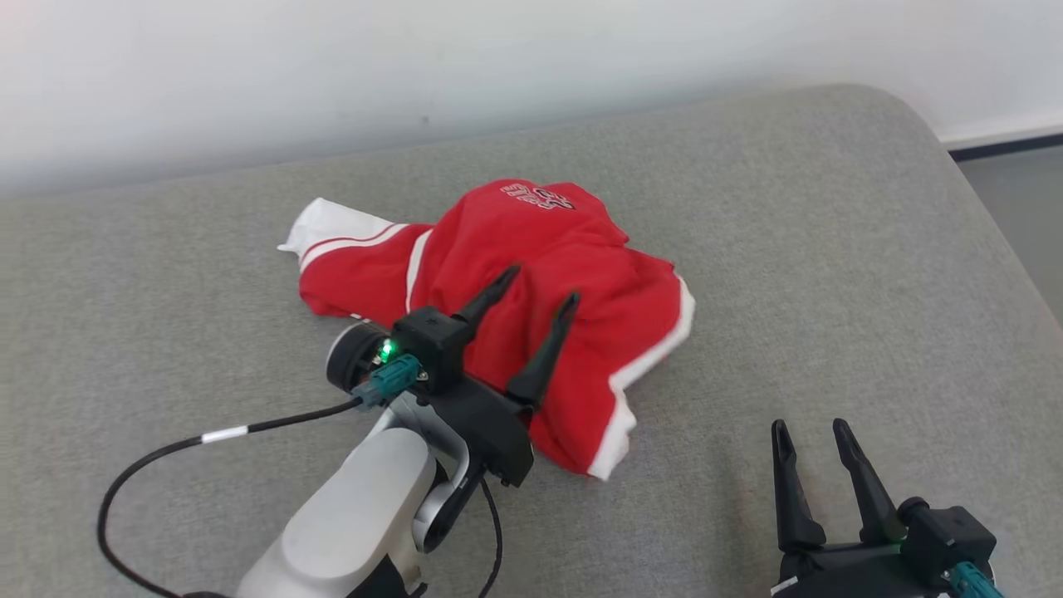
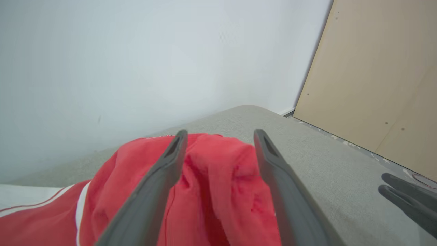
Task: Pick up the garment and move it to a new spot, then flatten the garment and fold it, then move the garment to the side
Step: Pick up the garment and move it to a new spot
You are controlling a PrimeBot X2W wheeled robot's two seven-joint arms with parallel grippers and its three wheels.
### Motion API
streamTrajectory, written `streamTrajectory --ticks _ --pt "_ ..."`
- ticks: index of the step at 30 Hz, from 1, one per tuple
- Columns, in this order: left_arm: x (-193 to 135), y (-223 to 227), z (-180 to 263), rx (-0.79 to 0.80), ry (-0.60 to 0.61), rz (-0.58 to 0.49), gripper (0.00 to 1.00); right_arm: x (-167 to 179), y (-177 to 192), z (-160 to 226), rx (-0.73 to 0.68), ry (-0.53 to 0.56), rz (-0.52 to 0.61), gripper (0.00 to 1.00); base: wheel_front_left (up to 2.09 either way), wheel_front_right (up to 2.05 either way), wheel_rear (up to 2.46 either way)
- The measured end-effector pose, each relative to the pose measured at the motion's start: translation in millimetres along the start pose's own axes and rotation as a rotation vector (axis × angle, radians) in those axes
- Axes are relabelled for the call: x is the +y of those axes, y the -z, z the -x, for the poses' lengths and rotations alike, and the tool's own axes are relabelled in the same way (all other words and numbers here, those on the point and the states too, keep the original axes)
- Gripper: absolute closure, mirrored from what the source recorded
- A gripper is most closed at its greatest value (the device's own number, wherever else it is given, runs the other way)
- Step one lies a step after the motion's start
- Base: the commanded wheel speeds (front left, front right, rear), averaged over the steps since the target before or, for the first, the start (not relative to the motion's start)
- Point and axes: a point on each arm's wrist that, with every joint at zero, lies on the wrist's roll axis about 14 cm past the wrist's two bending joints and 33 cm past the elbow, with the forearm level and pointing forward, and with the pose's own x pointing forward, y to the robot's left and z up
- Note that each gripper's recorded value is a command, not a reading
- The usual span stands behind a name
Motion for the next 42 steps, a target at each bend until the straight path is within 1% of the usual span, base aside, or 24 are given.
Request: streamTrajectory --ticks 3,9,13,15,19,24,27,37,42 --pt "7 -19 6 -0.056 -0.033 -0.024 0.0 4 0 1 -0.002 -0.012 0.002 0.0 0.0 0.0 0.0" --pt "40 -53 32 -0.165 -0.165 -0.069 0.0 11 -4 1 -0.015 -0.036 0.002 0.0 0.0 0.0 0.0" --pt "65 -49 63 -0.18 -0.287 -0.082 0.0 9 -3 5 -0.012 -0.03 0.0 0.0 0.0 0.0 0.0" --pt "77 -39 89 -0.169 -0.362 -0.09 0.0 10 -7 6 -0.022 -0.033 0.0 0.0 0.0 0.0 0.0" --pt "89 -34 121 -0.181 -0.455 -0.08 0.0 10 -8 7 -0.026 -0.034 0.005 0.0 0.0 0.0 0.0" --pt "100 -43 157 -0.248 -0.58 -0.063 0.0 15 -11 5 -0.036 -0.051 0.009 0.0 0.0 0.0 0.0" --pt "106 -36 178 -0.23 -0.648 -0.083 0.0 18 -12 4 -0.039 -0.06 0.01 0.0 0.0 0.0 0.0" --pt "103 -5 198 -0.129 -0.678 -0.101 0.0 24 -9 0 -0.033 -0.08 0.012 0.0 0.0 0.0 0.0" --pt "106 -1 201 -0.117 -0.693 -0.102 0.0 25 -9 0 -0.033 -0.082 0.019 0.0 0.0 0.0 0.0"
